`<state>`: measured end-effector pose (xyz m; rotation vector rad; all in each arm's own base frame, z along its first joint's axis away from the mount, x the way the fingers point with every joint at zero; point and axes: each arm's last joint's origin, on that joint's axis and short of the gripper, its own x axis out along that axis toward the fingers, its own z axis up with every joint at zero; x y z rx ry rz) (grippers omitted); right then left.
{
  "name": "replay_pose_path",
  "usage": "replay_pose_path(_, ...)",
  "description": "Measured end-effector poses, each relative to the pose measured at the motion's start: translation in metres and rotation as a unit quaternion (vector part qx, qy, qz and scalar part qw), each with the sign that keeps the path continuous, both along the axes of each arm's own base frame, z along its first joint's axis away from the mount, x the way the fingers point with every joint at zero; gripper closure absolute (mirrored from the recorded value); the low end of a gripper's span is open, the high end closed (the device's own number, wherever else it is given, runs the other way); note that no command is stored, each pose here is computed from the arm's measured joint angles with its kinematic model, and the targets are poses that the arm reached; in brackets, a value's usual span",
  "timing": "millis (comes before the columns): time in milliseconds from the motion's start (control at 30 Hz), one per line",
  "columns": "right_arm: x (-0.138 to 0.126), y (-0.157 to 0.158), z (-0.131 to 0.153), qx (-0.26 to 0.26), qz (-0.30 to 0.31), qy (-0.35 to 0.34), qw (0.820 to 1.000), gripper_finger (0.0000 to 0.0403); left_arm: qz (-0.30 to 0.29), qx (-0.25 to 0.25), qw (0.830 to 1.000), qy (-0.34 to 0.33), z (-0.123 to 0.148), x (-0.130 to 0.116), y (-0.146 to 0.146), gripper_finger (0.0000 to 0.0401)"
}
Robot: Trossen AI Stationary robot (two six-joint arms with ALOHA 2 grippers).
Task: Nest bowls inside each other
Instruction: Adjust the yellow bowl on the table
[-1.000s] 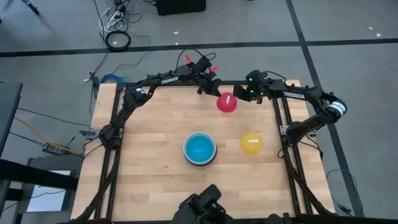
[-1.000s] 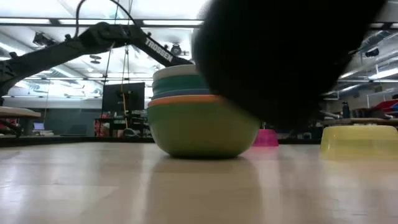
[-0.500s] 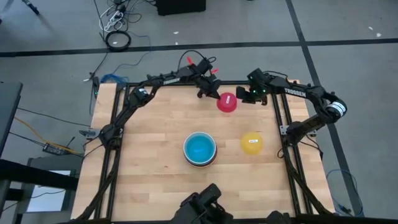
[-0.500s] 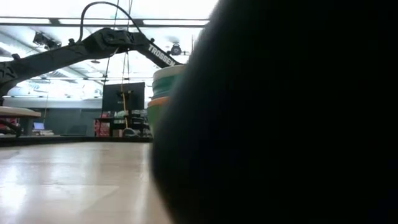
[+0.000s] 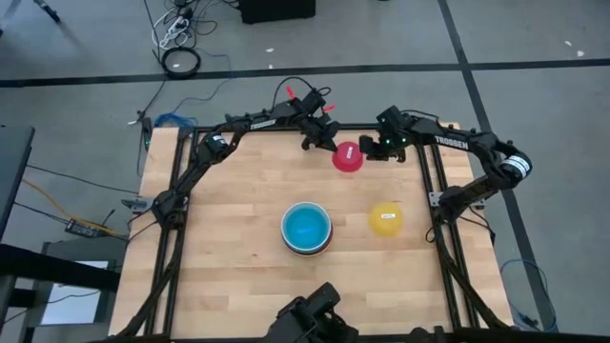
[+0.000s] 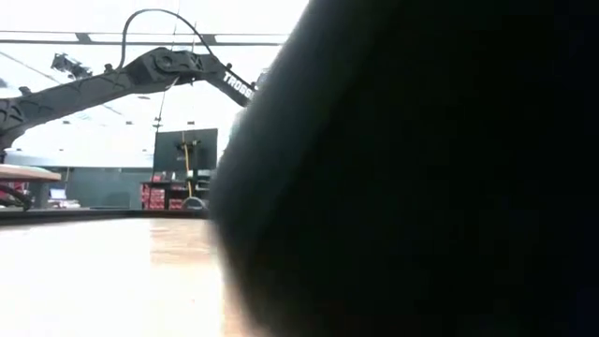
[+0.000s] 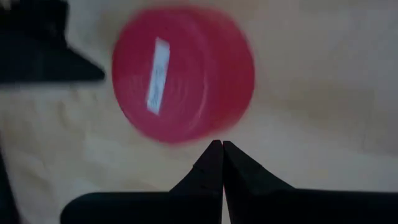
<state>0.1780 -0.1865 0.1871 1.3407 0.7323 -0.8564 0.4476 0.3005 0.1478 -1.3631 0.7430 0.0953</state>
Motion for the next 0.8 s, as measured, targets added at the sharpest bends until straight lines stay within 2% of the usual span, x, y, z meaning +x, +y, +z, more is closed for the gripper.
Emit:
replay_pose_path(133,0.003,0.018,-0.005,0.024,0.039,0.056,0.997,0.0403,-0.020,0.019,1.000,-0.009,0.008,0.002,-0.005,0.0398)
replay_pose_path(267,0.011,0.030,-0.003,-0.002,0.074,0.074,0.994,0.0403,-0.091,0.043,0.991,-0.087,0.041,0.014,-0.013,0.0397)
replay_pose_path(367,0.015,0.040,0.007,-0.033,0.093,0.066,0.993,0.0403,-0.152,0.076,0.973,-0.160,0.077,0.031,-0.035,0.0397)
replay_pose_path(500,0.007,0.058,0.027,-0.076,0.092,0.082,0.989,0.0403,-0.201,0.125,0.942,-0.240,0.120,0.044,-0.079,0.0396)
replay_pose_path(600,-0.008,0.076,0.045,-0.103,0.072,0.099,0.987,0.0403,-0.232,0.146,0.930,-0.246,0.131,0.049,-0.108,0.0396)
replay_pose_path(800,-0.047,0.115,0.073,-0.111,0.028,0.103,0.988,0.0403,-0.253,0.233,0.926,-0.155,0.119,0.060,-0.164,0.0396)
